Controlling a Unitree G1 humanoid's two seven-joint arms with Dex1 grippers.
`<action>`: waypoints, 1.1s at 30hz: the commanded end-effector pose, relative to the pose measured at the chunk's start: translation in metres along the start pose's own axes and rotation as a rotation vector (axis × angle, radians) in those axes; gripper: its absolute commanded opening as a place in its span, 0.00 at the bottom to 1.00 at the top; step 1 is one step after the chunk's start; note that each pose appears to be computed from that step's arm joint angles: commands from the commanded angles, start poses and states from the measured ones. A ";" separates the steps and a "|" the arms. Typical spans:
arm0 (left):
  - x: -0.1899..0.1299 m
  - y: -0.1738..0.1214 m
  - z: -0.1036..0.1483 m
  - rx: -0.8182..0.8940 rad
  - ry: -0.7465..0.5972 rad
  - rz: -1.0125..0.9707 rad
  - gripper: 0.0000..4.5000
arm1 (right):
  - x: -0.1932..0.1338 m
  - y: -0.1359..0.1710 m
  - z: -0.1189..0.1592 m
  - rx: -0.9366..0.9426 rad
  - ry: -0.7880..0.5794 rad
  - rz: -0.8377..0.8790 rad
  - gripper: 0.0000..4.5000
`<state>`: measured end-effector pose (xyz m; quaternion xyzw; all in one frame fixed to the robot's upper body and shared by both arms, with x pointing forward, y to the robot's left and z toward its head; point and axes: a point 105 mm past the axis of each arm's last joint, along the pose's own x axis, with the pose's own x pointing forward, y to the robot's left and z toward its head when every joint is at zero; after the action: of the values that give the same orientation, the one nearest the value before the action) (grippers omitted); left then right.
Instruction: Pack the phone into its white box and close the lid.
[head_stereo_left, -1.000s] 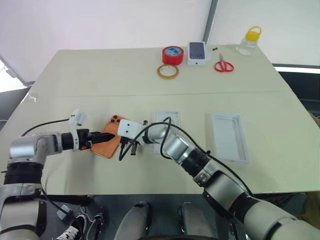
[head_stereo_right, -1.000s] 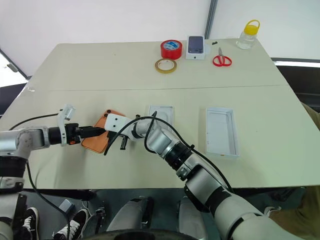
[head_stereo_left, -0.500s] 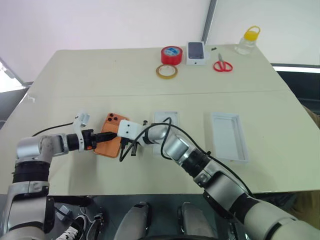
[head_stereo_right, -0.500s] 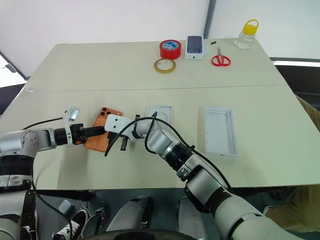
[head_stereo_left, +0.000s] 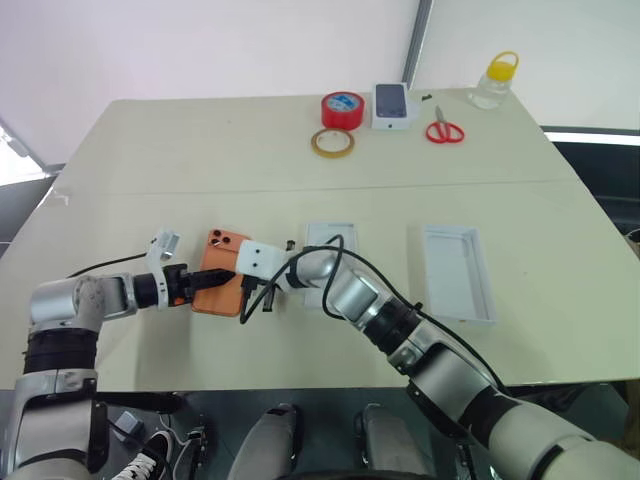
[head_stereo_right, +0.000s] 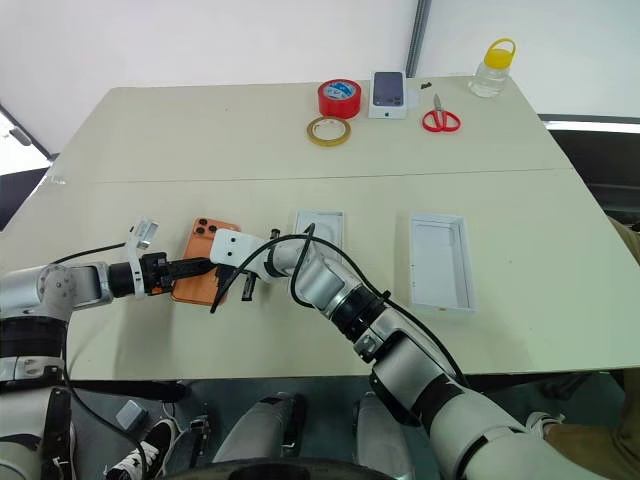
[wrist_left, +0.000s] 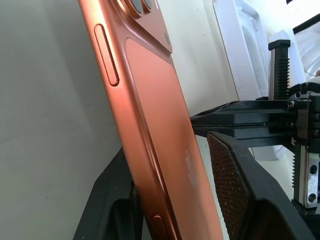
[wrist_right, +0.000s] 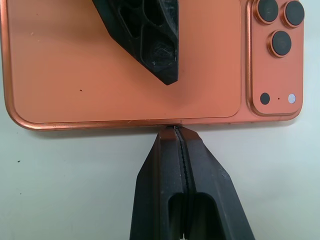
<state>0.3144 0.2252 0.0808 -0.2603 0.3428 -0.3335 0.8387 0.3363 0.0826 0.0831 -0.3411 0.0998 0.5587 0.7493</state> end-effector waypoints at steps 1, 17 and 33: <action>0.003 0.000 -0.012 -0.063 0.024 -0.015 0.19 | 0.000 0.000 -0.003 0.000 0.009 -0.008 0.00; -0.006 -0.015 0.008 -0.188 -0.156 -0.139 0.19 | -0.036 -0.024 0.044 0.132 -0.315 -0.042 0.00; -0.004 -0.038 0.009 -0.279 -0.286 -0.235 0.17 | -0.116 -0.014 -0.015 0.051 -0.299 0.030 0.74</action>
<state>0.3057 0.2053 0.1111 -0.4569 0.2270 -0.3349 0.7922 0.3052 -0.0296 0.1209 -0.2286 0.0395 0.6217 0.7481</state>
